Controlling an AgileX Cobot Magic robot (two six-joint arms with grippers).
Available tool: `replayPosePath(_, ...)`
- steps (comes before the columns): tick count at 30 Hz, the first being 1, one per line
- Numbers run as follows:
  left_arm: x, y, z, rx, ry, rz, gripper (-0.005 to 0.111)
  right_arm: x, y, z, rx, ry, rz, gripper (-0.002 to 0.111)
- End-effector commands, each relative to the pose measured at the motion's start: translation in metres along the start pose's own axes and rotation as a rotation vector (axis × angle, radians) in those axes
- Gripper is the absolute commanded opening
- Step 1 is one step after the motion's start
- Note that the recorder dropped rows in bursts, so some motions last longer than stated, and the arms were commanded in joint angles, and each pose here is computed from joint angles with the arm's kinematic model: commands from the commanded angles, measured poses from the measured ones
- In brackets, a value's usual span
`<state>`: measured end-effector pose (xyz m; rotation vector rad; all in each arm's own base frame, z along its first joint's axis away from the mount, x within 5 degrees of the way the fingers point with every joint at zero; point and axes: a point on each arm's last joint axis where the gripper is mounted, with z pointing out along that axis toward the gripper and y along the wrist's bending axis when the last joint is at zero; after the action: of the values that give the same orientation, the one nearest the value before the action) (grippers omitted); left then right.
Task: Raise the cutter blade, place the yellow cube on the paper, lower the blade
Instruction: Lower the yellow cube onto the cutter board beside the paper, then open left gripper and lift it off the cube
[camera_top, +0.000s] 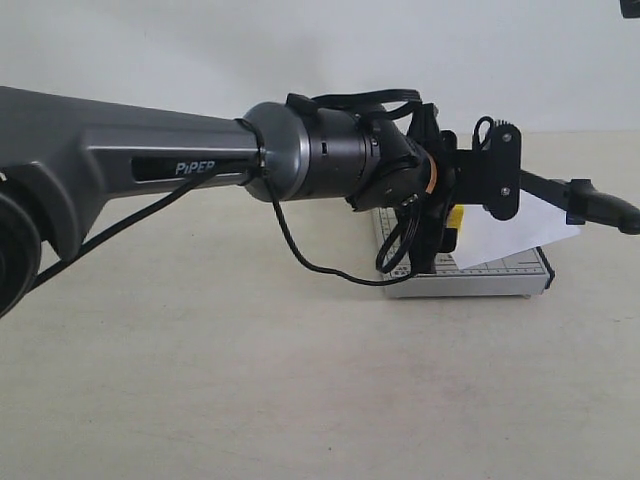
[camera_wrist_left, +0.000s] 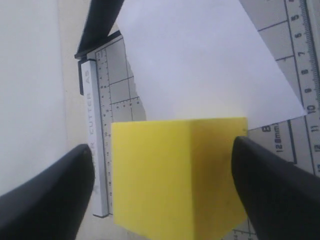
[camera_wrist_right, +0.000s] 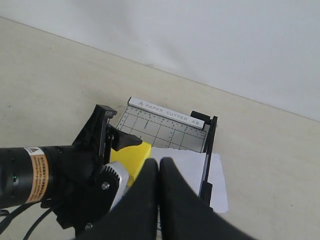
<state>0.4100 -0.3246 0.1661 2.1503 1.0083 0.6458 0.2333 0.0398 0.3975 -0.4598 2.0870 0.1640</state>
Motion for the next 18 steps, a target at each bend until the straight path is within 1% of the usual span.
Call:
replayPosePath(1, 0.002, 0.004, -0.002, -0.024, -0.005, -0.048, 0.074, -0.001, 0.000, -0.002, 0.006, -0.014, -0.012, 0.000)
replayPosePath(3, 0.001, 0.005, -0.002, -0.034, -0.009, -0.074, 0.074, -0.001, 0.000, -0.002, 0.006, -0.014, -0.012, 0.000)
replayPosePath(7, 0.004, 0.005, -0.005, -0.010, 0.015, -0.050, 0.074, -0.001, 0.000, -0.002, 0.004, -0.011, -0.012, 0.000)
replayPosePath(12, 0.009, 0.028, -0.031, -0.075, 0.019, -0.061, 0.074, -0.001, 0.000, -0.002, 0.006, -0.014, -0.012, 0.000)
replayPosePath(14, 0.012, 0.033, -0.039, -0.077, 0.028, -0.065, 0.074, -0.001, 0.000, -0.002, 0.006, -0.014, -0.012, 0.000)
replayPosePath(18, 0.017, 0.043, -0.060, -0.066, 0.040, -0.117, 0.074, -0.002, 0.000, -0.002, 0.009, -0.021, -0.012, 0.000)
